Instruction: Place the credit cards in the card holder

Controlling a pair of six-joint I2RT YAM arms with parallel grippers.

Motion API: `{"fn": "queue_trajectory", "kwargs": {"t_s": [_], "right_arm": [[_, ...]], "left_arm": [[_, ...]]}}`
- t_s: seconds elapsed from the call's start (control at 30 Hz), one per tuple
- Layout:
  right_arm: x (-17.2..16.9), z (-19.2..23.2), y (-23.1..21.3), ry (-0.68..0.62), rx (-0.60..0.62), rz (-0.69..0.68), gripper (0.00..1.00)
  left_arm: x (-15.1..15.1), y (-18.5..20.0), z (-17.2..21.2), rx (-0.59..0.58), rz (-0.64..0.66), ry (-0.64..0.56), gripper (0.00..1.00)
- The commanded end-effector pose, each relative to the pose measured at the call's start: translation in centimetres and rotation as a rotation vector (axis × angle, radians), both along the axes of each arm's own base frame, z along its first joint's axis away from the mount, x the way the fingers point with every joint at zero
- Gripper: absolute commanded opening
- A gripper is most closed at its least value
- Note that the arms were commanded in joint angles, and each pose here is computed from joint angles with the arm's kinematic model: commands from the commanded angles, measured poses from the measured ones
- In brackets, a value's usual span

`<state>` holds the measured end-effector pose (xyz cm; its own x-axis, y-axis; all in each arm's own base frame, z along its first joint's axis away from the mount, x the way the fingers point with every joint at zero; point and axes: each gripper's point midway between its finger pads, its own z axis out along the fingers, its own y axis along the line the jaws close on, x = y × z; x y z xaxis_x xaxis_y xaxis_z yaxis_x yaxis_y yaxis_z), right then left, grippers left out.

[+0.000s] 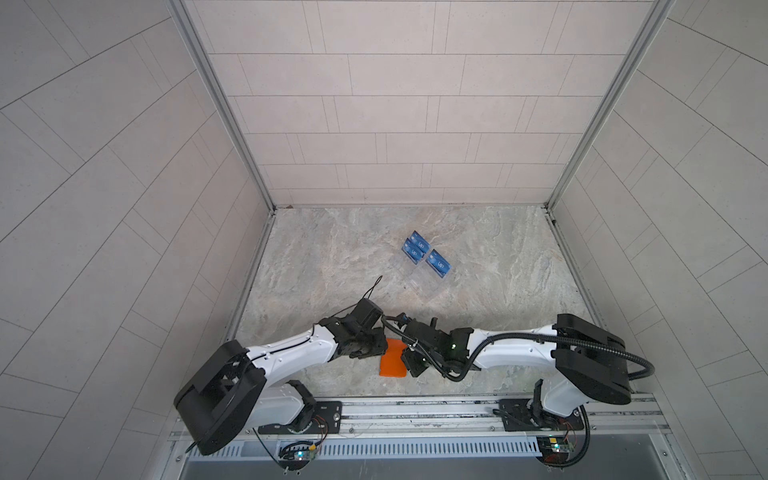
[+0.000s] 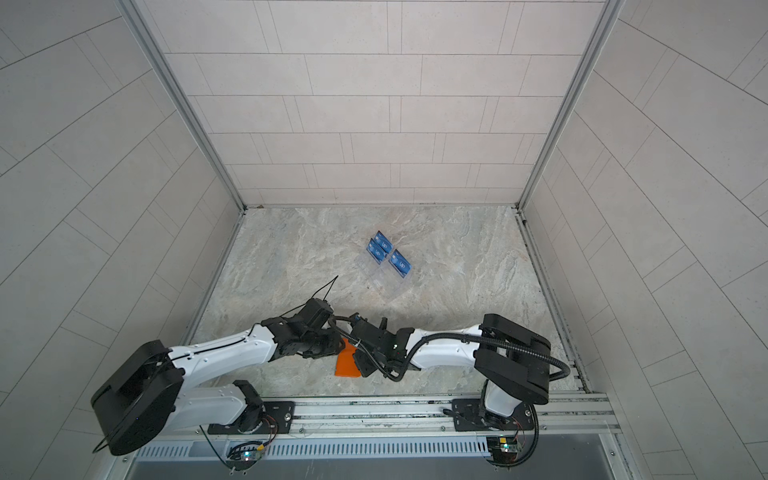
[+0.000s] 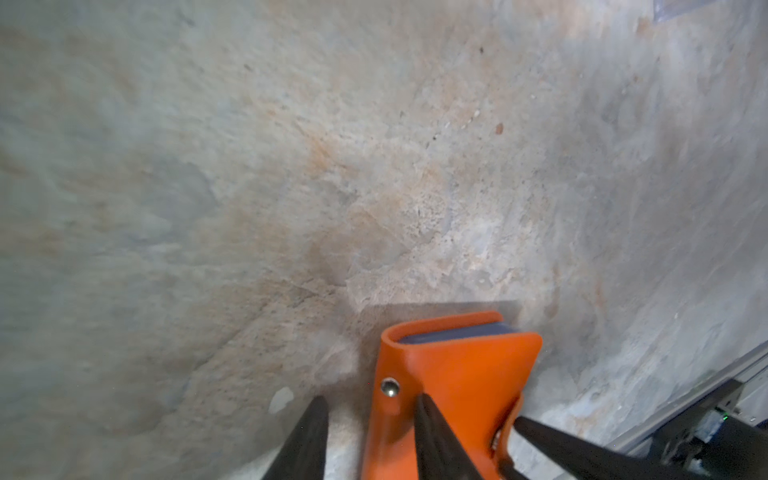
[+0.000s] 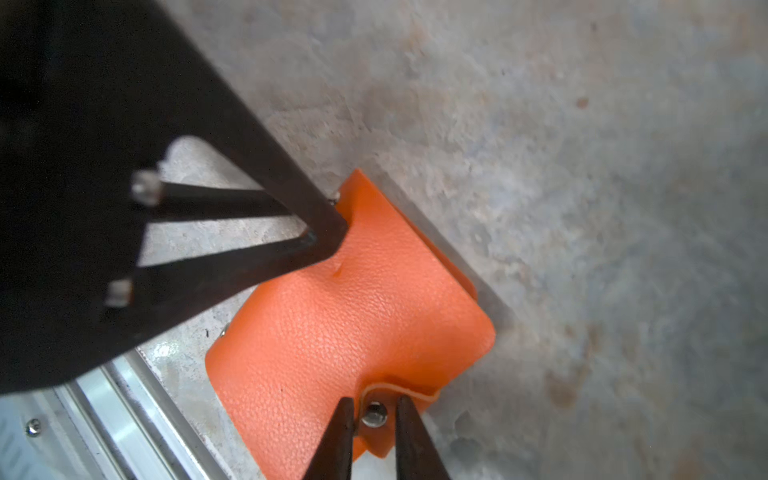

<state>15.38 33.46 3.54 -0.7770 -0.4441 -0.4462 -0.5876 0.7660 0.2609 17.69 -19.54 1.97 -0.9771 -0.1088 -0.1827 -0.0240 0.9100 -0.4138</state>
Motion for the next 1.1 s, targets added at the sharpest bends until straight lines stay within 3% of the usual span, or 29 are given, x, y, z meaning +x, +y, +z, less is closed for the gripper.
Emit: {"fn": "queue_trajectory", "kwargs": {"t_s": [0.0, 0.1, 0.27, 0.5, 0.57, 0.63, 0.67, 0.77, 0.9, 0.97, 1.07], "right_arm": [[-1.0, 0.0, -3.1, 0.023, -0.148, 0.016, 0.27], [0.1, 2.0, -2.3, -0.026, -0.118, 0.005, 0.28], [1.5, 5.1, -0.1, -0.066, -0.023, -0.038, 0.38], [3.7, 7.9, 1.5, -0.070, 0.089, -0.125, 0.42], [5.6, 9.6, 0.6, -0.118, 0.078, -0.156, 0.45], [7.7, 11.4, -1.0, -0.161, 0.056, -0.198, 0.52], [9.1, 12.4, -2.1, -0.191, 0.046, -0.224, 0.58], [13.1, 15.5, -6.8, -0.314, 0.010, -0.326, 0.99], [17.6, 19.4, -15.8, -0.495, -0.069, -0.532, 1.00], [18.8, 21.5, -20.7, -0.653, -0.109, -0.631, 1.00], [19.1, 22.7, -24.7, -0.914, -0.135, -0.646, 1.00]], "left_arm": [[0.4, 0.7, 0.8, 0.035, 0.022, -0.020, 0.48], [0.9, 1.3, 1.9, 0.044, 0.022, -0.062, 0.55], [2.6, 1.8, 4.4, 0.028, 0.021, -0.146, 0.64], [3.5, 1.7, 6.5, 0.000, 0.034, -0.227, 0.66], [4.6, 2.5, 8.4, 0.029, 0.057, -0.310, 0.77], [5.8, 4.1, 10.9, 0.102, 0.093, -0.396, 0.98], [6.5, 5.1, 12.2, 0.148, 0.118, -0.446, 1.00], [8.0, 8.8, 15.3, 0.269, 0.205, -0.568, 1.00], [9.2, 14.1, 17.9, 0.427, 0.320, -0.731, 1.00], [9.5, 16.4, 18.6, 0.499, 0.355, -0.833, 1.00], [9.0, 19.3, 18.1, 0.617, 0.400, -0.923, 1.00]]}}
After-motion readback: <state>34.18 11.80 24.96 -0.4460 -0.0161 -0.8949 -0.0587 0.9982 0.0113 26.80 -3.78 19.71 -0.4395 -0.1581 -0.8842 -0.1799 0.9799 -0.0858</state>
